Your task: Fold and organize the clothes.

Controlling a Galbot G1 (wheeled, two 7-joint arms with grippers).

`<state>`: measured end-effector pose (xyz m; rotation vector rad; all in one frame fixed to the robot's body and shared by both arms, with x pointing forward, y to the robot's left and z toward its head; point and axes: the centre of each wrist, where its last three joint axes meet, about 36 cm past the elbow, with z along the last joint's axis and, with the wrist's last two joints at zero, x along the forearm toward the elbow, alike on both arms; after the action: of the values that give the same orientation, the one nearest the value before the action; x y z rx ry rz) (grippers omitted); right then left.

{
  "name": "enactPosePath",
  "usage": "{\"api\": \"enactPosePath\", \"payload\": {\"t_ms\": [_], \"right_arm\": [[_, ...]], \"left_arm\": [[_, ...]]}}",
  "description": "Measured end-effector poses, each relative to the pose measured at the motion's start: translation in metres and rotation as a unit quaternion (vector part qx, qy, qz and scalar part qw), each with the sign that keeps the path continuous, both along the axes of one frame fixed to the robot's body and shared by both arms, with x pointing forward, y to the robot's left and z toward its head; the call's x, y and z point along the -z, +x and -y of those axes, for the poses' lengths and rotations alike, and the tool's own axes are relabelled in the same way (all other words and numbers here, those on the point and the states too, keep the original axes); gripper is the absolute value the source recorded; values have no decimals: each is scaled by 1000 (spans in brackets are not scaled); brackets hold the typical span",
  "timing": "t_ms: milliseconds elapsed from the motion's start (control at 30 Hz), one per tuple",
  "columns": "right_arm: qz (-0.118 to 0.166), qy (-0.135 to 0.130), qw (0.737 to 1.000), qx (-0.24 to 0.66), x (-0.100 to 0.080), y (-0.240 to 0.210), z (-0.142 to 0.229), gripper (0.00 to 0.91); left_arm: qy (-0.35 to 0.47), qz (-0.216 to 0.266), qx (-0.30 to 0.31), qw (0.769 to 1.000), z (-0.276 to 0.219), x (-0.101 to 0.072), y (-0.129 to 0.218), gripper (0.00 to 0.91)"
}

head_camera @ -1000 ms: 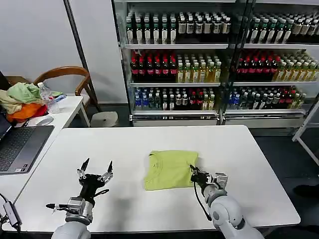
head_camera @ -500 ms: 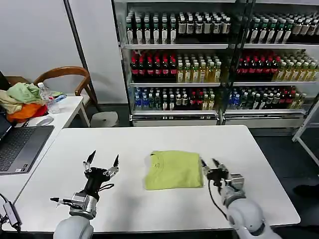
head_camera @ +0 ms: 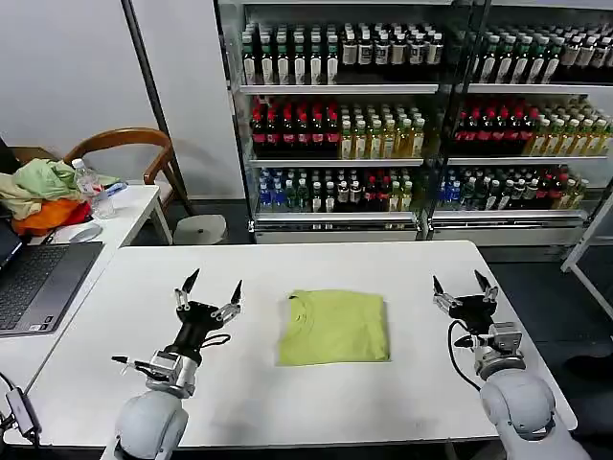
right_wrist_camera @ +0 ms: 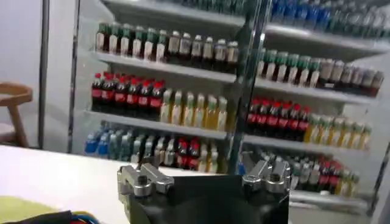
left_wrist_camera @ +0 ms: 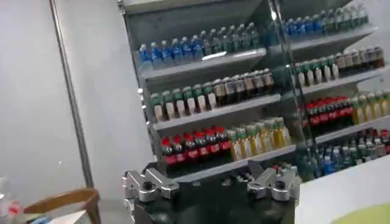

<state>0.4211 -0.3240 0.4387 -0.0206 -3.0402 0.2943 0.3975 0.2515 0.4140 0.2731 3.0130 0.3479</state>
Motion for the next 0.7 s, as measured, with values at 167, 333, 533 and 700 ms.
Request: {"api": "enactPosePath", "payload": {"t_ms": [167, 333, 533, 700], "right_arm": [[18, -15, 1000, 1, 3, 8, 7, 907], [24, -25, 999, 3, 6, 14, 12, 907], [34, -39, 999, 3, 4, 22, 14, 907], [41, -53, 998, 2, 3, 29, 22, 907]], "left_arm": [[1, 8, 14, 1000, 4, 1, 11, 907], [2, 12, 16, 1000, 4, 3, 20, 907], [5, 13, 14, 1000, 1, 4, 25, 907], [3, 14, 13, 1000, 0, 5, 28, 907]]}}
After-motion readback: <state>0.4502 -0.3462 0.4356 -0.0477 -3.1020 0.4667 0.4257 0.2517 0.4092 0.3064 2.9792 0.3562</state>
